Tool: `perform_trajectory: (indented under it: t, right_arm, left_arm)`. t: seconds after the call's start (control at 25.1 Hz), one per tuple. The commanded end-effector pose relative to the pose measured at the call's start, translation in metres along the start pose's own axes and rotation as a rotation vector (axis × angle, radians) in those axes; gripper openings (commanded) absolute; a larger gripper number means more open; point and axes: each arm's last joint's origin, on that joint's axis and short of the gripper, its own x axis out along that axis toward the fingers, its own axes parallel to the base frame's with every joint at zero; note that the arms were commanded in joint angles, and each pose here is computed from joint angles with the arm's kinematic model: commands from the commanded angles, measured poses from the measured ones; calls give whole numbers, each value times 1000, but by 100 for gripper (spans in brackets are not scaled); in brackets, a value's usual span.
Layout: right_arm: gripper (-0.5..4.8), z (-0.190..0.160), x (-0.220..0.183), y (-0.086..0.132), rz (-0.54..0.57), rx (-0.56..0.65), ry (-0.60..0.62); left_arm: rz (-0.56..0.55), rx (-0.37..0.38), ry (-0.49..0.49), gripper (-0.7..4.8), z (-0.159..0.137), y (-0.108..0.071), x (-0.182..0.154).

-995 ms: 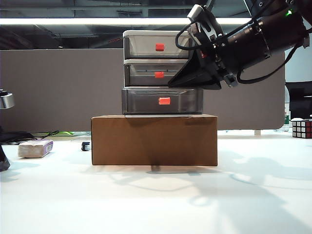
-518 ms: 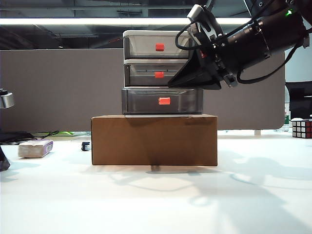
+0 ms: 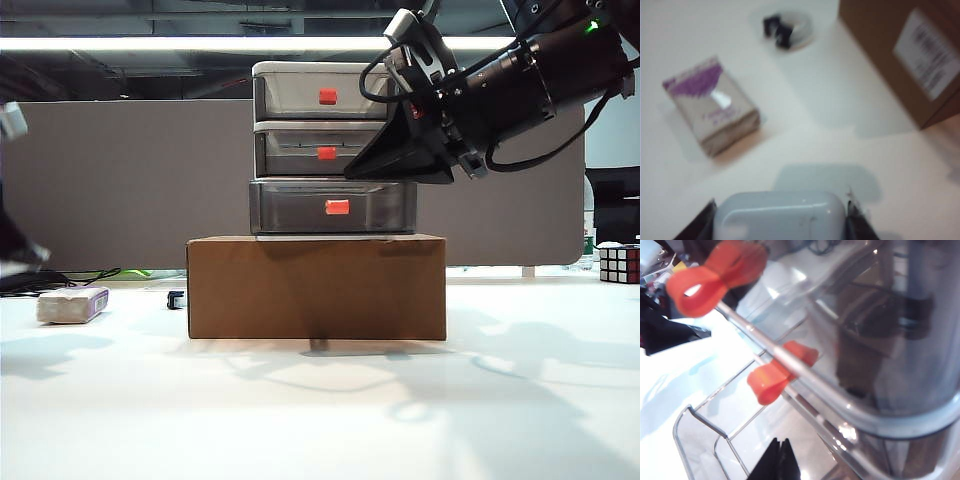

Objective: Open the third layer of the drawer on the table, pick up the earphone case on the table and put it in, and finally close the drawer.

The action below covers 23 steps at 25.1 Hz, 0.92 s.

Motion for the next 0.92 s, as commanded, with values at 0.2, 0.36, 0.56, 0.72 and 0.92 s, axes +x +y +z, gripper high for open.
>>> perform_trajectory:
  t: [0.2,0.36,0.56,0.72,0.92]
  right_arm:
    - [-6,3,0,1,5,-12,-12]
    - [-6,3,-1,1,6,-12,-12]
    - [-6,3,-1,1,9,-12,-13]
    - [-6,5,-2,3,12,-11,-16]
    - [-6,11,-7,6,14,-27,-41]
  left_arm:
    - [-111,108,-136,183,28,-32,-8]
    - [-201,195,-215,183,42,-60,-8]
    - [-287,265,-290,183,69,-95,-9]
    - [-327,307,-346,183,87,-111,-12]
    - [-370,330,-387,183,105,-130,-9]
